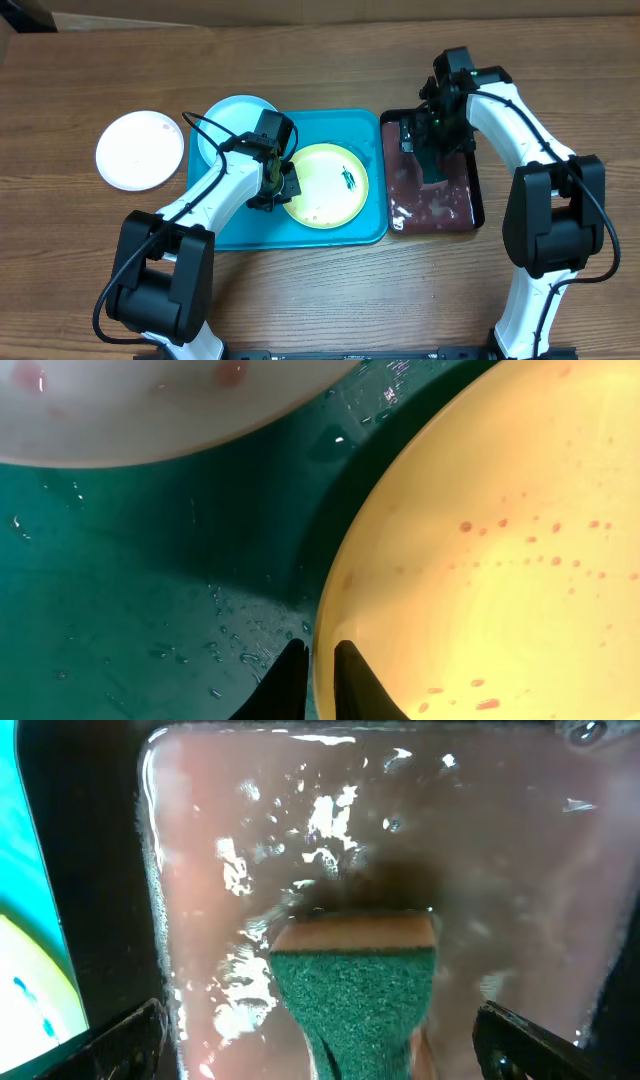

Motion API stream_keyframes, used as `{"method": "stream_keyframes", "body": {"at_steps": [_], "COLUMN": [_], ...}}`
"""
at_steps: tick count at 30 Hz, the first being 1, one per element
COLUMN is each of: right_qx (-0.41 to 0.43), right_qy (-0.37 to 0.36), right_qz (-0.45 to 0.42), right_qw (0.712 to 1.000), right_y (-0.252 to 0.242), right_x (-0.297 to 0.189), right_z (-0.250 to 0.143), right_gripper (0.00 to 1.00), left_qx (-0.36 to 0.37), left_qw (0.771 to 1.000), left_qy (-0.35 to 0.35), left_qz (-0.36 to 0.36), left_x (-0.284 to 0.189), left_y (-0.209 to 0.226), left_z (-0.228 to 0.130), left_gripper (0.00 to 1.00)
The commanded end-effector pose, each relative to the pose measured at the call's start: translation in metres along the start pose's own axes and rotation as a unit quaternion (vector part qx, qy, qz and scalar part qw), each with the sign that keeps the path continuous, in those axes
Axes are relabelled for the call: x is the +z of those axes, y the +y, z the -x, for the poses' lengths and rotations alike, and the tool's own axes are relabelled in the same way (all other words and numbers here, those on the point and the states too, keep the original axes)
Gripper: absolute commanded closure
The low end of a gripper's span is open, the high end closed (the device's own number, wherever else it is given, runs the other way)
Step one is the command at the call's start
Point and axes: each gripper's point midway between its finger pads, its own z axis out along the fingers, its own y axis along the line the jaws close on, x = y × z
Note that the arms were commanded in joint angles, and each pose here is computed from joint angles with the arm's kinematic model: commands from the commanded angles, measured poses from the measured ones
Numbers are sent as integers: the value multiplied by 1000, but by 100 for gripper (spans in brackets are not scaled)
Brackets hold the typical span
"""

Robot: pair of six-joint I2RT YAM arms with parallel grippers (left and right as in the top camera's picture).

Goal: Clean dirty plates on tray and stack at the side

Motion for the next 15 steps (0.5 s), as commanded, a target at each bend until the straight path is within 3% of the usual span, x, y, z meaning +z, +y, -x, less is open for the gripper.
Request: {"method": "stream_keyframes", "body": {"at_steps": [1, 2, 5, 7, 12, 15], "right_qx": [2, 3, 7, 8, 6, 4], "right_qy": [1, 6, 28, 42, 45, 40], "right_qz": [-4, -5, -8, -10, -37, -63], "right_qw": [1000, 1000, 1000, 999, 998, 997], "right_y": [-1, -2, -4, -4, -13, -22], "right_x": [-2, -2, -2, 1, 7, 7], "right_z": [1, -2, -13, -21, -25, -23], "right_gripper": [0, 10, 57, 58, 41, 37], "left_qx": [9, 9, 9, 9, 9, 9], "left_qw": [1000, 1000, 1000, 1000, 1000, 1000], "left_qy": [4, 4, 4, 4, 4, 4], "left_qz": [8, 8, 8, 8, 8, 8], "left_x": [4, 4, 4, 4, 4, 4], "left_y": [1, 1, 1, 1, 1, 1], "left_z": [-2, -2, -2, -2, -2, -2], "left_gripper": [87, 87, 87, 87, 87, 87]}}
